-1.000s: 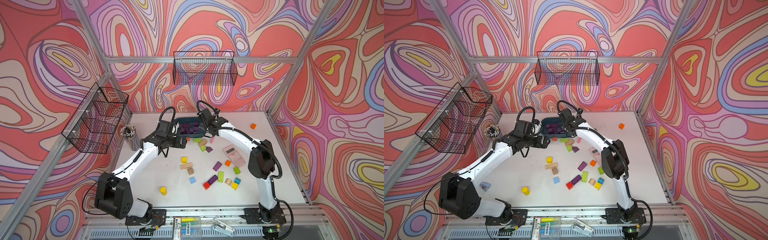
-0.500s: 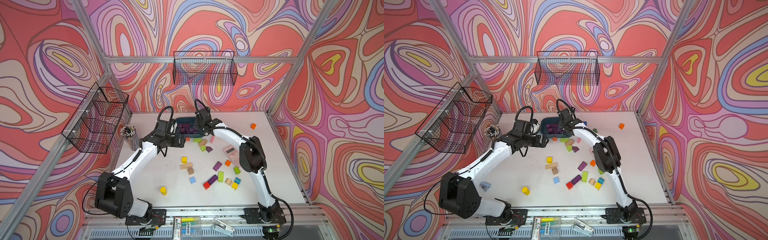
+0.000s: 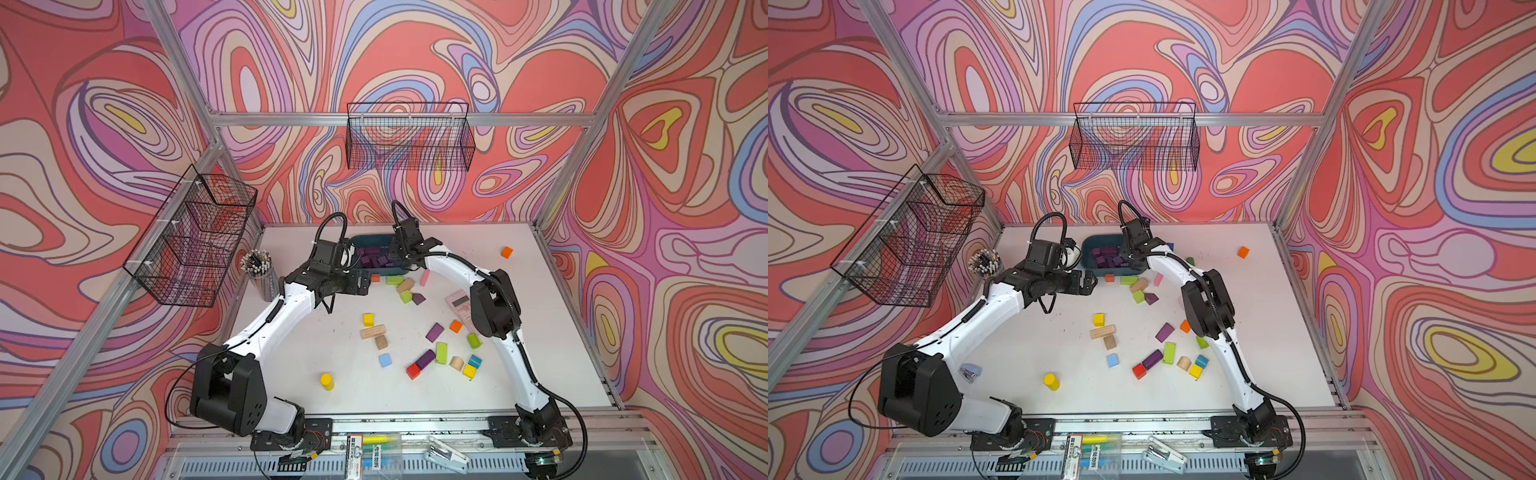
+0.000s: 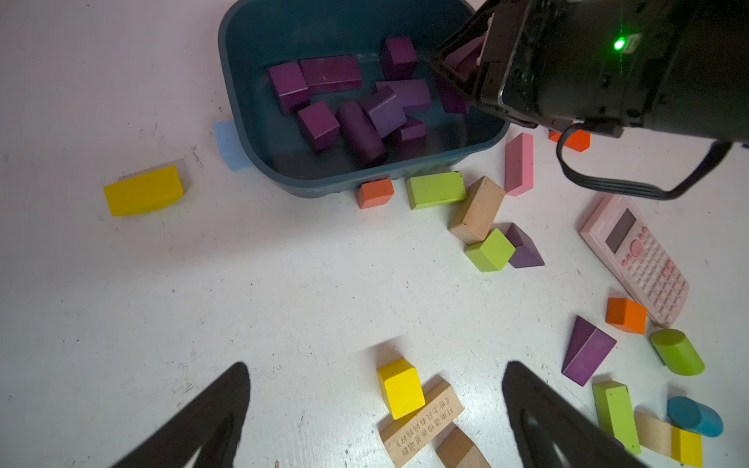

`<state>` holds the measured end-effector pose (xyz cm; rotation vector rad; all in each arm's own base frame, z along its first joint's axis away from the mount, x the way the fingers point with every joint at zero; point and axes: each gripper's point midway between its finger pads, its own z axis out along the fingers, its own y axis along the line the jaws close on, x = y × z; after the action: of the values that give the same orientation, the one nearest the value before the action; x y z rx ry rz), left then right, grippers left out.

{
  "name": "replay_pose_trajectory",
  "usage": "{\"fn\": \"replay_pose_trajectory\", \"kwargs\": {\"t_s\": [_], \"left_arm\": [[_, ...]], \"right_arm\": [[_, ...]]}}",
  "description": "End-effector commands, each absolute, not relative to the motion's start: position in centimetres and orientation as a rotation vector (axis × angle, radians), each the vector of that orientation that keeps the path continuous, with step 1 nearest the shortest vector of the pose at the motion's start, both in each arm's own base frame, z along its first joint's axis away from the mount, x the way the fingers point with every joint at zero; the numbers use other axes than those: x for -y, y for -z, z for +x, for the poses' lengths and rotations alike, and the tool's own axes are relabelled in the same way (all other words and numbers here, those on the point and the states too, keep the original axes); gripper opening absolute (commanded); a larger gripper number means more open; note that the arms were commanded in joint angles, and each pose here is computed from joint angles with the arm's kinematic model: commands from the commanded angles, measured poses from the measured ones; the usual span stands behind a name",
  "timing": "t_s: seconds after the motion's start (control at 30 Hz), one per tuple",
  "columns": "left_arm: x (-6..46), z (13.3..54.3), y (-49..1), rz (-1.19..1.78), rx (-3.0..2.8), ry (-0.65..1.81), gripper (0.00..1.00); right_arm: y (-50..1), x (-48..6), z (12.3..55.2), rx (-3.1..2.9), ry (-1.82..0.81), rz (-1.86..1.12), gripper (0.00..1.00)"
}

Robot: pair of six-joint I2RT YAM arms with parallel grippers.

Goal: Pick purple bricks into the storage bin
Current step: Place the building block in the storage box.

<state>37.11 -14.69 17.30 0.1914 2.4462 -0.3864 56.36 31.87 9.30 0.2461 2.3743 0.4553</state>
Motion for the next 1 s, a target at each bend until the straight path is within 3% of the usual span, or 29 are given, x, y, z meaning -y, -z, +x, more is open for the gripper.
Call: {"fn": "replay_pose_trajectory", "kwargs": {"t_s": [0.0, 0.37, 0.7, 0.97], "left_arm": [[14.5, 37.5, -17.4, 0.175, -2.456, 0.382, 1.00], [14.5, 37.5, -17.2, 0.181, -2.460, 0.381, 1.00], [14.4, 37.5, -17.4, 0.180, -2.457, 0.378, 1.00], [14.4, 37.5, -17.6, 0.178, -2.453, 0.377, 1.00]], "right_arm": [[-8.8, -32.2, 57.2, -2.367, -0.463, 0.227, 0.21], [-6.1, -32.4, 57.2, -2.417, -0.442, 0.231, 0.23], [-9.6, -32.9, 57.8, -2.368, -0.476, 0.202, 0.54], [-14.9, -32.8, 58.3, -2.283, -0.499, 0.199, 0.58]]}}
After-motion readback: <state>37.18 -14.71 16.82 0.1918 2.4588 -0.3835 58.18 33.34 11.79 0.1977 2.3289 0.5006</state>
